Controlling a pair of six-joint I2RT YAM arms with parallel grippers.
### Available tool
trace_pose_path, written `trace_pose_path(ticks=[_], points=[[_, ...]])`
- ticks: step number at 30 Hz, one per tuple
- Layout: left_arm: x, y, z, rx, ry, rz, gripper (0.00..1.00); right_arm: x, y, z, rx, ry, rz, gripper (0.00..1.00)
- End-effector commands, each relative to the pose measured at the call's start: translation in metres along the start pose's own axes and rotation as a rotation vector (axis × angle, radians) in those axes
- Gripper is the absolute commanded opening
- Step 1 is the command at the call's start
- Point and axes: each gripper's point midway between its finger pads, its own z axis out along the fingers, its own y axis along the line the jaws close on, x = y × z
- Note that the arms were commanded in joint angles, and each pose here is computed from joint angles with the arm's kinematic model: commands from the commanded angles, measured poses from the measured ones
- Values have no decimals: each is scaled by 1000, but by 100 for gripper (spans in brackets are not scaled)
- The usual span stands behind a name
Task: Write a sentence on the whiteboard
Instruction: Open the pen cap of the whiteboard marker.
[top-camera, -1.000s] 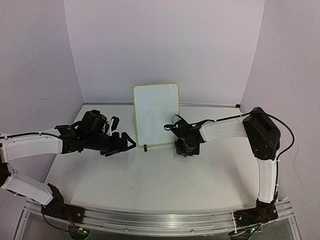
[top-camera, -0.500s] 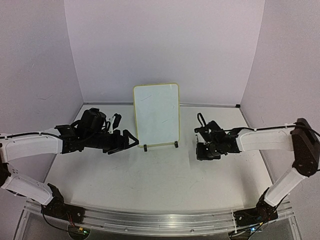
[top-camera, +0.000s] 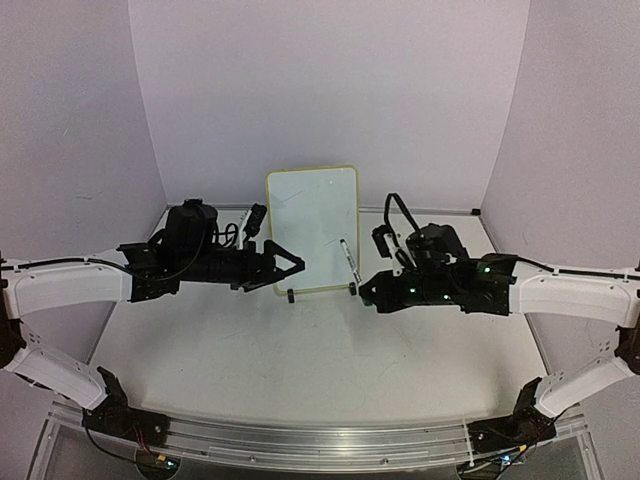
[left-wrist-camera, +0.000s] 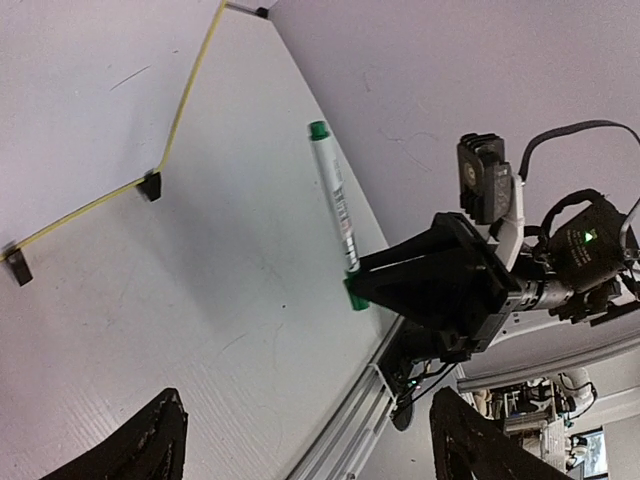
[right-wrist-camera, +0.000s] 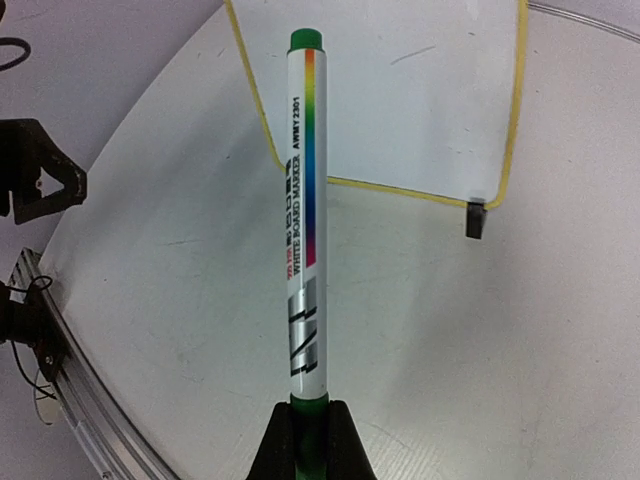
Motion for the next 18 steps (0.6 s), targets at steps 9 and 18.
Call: trace_pose_path(ticks=[9,18], points=[[-21,-38,-3,130,-77,9,83,-37,114,29,-241,-46,-166,0],[-20,-18,-3,52,-107,-46,36,-39,130,24,-280,-54,-185,0]])
